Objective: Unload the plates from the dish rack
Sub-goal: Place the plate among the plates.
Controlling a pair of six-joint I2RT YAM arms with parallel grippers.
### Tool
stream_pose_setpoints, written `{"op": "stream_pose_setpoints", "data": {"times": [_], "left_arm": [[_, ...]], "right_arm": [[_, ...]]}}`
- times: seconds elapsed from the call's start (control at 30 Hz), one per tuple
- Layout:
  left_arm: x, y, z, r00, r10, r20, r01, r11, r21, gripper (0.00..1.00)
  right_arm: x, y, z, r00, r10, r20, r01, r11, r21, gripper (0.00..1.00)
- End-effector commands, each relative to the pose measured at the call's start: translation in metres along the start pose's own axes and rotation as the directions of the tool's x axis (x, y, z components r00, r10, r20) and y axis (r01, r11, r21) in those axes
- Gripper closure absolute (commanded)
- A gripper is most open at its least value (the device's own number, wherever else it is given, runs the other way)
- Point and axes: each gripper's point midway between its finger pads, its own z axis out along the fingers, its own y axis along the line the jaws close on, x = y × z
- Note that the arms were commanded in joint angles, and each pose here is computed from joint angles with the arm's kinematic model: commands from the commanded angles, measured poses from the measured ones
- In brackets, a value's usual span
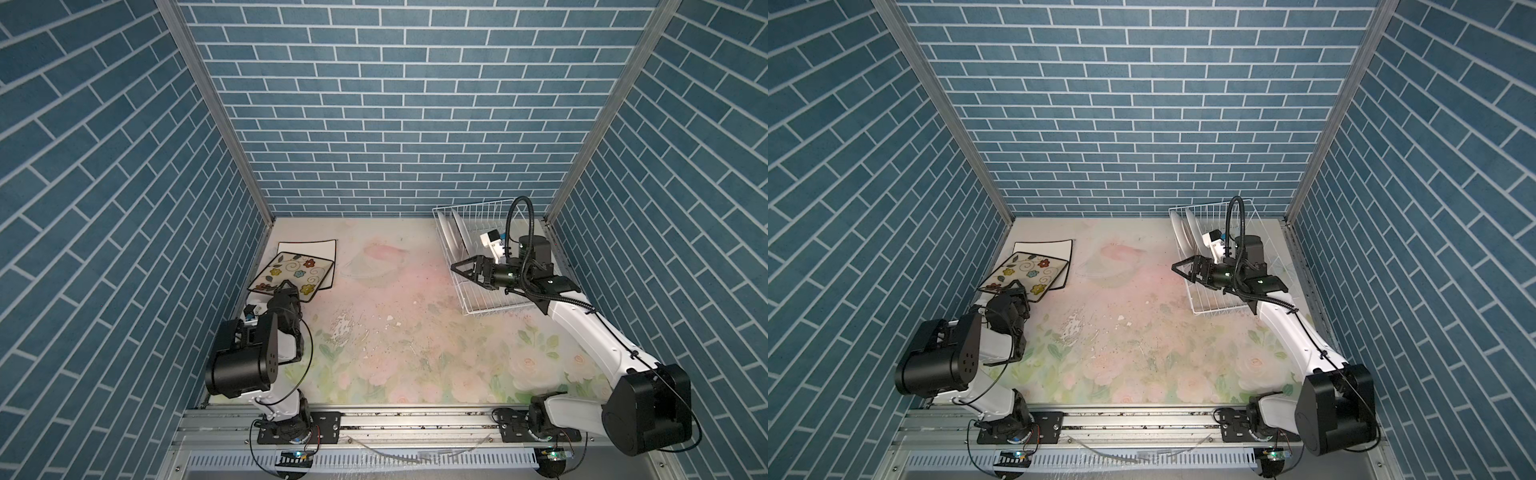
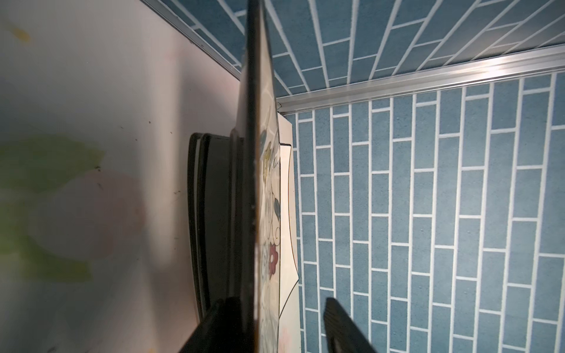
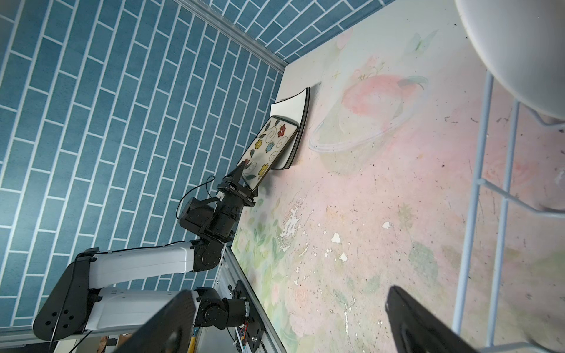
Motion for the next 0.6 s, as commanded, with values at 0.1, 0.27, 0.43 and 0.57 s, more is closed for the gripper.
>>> {"op": "stream_pose_setpoints", "data": {"times": [0.1, 0.27, 0.43, 0.57], "left_arm": [[-0.004, -0.038, 0.000, 1.000, -0.009, 0.008, 0.008, 0.993, 0.114, 0.31], [0.004, -0.034, 0.004, 1.000, -0.002, -0.029, 0.004, 0.998, 0.055, 0.27], [0.007, -0.034, 0.006, 0.999, 0.011, -0.050, -0.011, 1.000, -0.003, 0.22], [0.014, -0.037, 0.014, 0.996, 0.011, -0.086, -0.012, 1.000, -0.009, 0.19]], "right_arm": [[0.002, 0.000, -0.006, 0.999, -0.037, 0.010, 0.037, 0.999, 0.012, 0.02], [0.001, 0.002, -0.006, 0.999, -0.039, 0.008, 0.038, 0.999, 0.007, 0.01], [0.001, 0.001, -0.007, 0.999, -0.045, 0.005, 0.045, 0.999, 0.013, 0.02], [0.002, 0.001, -0.007, 0.999, -0.046, 0.004, 0.046, 0.999, 0.011, 0.02]]}}
